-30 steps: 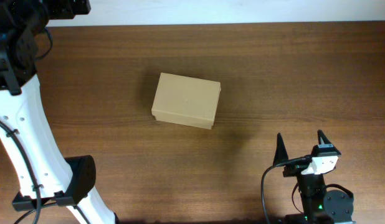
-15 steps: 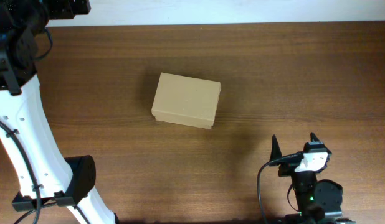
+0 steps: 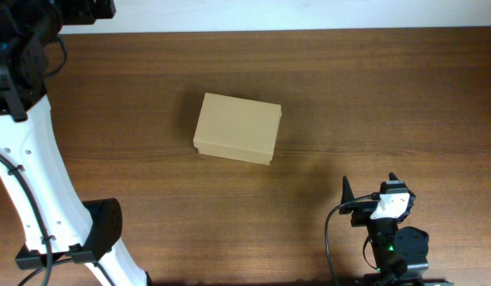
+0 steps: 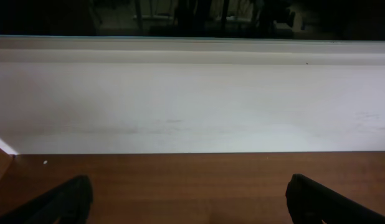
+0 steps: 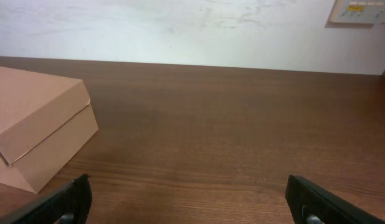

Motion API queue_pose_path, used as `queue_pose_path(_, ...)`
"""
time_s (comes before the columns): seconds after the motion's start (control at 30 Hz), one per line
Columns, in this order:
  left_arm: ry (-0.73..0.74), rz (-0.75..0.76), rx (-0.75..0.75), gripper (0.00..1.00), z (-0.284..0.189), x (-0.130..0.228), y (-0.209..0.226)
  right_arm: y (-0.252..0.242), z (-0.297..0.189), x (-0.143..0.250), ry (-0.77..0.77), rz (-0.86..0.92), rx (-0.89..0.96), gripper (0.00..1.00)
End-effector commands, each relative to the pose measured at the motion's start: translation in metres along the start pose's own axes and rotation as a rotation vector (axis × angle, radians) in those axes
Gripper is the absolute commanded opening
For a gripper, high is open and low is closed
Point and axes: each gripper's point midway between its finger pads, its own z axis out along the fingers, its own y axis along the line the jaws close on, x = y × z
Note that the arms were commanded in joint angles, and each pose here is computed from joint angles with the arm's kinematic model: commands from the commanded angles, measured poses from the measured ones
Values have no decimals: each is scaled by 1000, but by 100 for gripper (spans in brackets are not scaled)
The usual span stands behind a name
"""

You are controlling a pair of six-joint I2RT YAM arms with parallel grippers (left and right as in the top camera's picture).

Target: Pack container

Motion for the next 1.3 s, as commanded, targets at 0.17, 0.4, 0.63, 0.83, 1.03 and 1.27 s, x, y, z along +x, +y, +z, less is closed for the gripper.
queue_pose_path(0.17, -7, 0, -8, 100, -2, -2, 3, -1, 0, 1, -5, 10, 0, 99)
queue_pose_path(0.4, -7, 0, -8, 100, -2, -2, 3, -1, 0, 1, -5, 11, 0, 99)
queue_pose_path(0.63, 34, -5, -9, 100, -17, 8, 1, -1, 0, 1, -5, 10, 0, 99)
queue_pose_path(0.83, 140, -18, -10, 100, -68, 44, -5, -1, 0, 1, -5, 11, 0, 99)
queue_pose_path(1.03, 254, -21, -22, 100, -126, 116, -10, -1, 0, 1, -5, 10, 0, 99)
queue_pose_path(1.27, -28, 28, -98, 100, -157, 140, 0, -1, 0, 1, -5, 11, 0, 99)
